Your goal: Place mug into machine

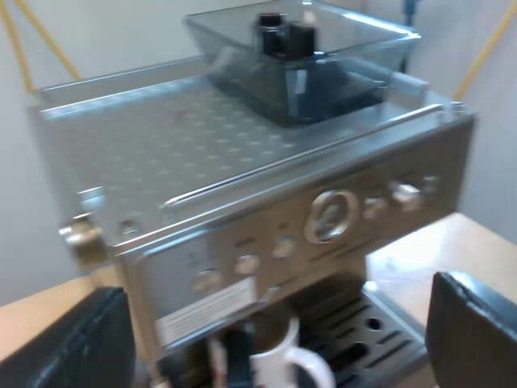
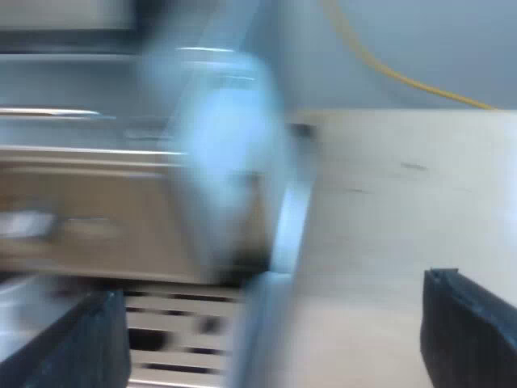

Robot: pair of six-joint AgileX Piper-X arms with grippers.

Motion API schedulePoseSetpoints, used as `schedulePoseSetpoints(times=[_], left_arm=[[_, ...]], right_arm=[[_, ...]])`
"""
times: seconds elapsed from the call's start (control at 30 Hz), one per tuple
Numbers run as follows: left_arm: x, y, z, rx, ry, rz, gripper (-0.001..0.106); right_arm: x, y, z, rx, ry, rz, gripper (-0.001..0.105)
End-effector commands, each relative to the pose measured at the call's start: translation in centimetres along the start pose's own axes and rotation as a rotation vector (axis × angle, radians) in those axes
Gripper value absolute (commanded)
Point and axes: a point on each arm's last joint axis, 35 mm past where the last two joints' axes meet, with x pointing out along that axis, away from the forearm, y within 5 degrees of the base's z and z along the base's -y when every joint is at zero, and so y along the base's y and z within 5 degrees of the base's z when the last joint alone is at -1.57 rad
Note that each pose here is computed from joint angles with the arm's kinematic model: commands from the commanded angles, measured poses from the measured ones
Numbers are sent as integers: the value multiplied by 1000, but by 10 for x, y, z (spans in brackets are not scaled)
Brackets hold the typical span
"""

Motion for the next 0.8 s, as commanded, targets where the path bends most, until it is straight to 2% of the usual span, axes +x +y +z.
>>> schedulePoseSetpoints(times=[0.03,0.17,0.27,0.43,0.6,0.8], left_arm=[[-4,5,5,-10,-27,62,85],[-11,21,1,-53,-4,158,85],[-18,23,-1,-70,17,103,85],[-35,13,-3,-42,-7,76,85],[-66,-6,-9,-2,-59,77,85],[-94,-21,-24,33,-94,73,85]], right_arm=[[-13,-20,-4,-3,7,-60,81],[-33,-43,-13,16,0,-111,81],[-51,-57,-18,62,-28,-159,81],[-78,-61,-22,67,-94,-195,81],[-112,-51,-30,54,-143,-214,81],[-148,-39,-42,46,-209,-235,81]])
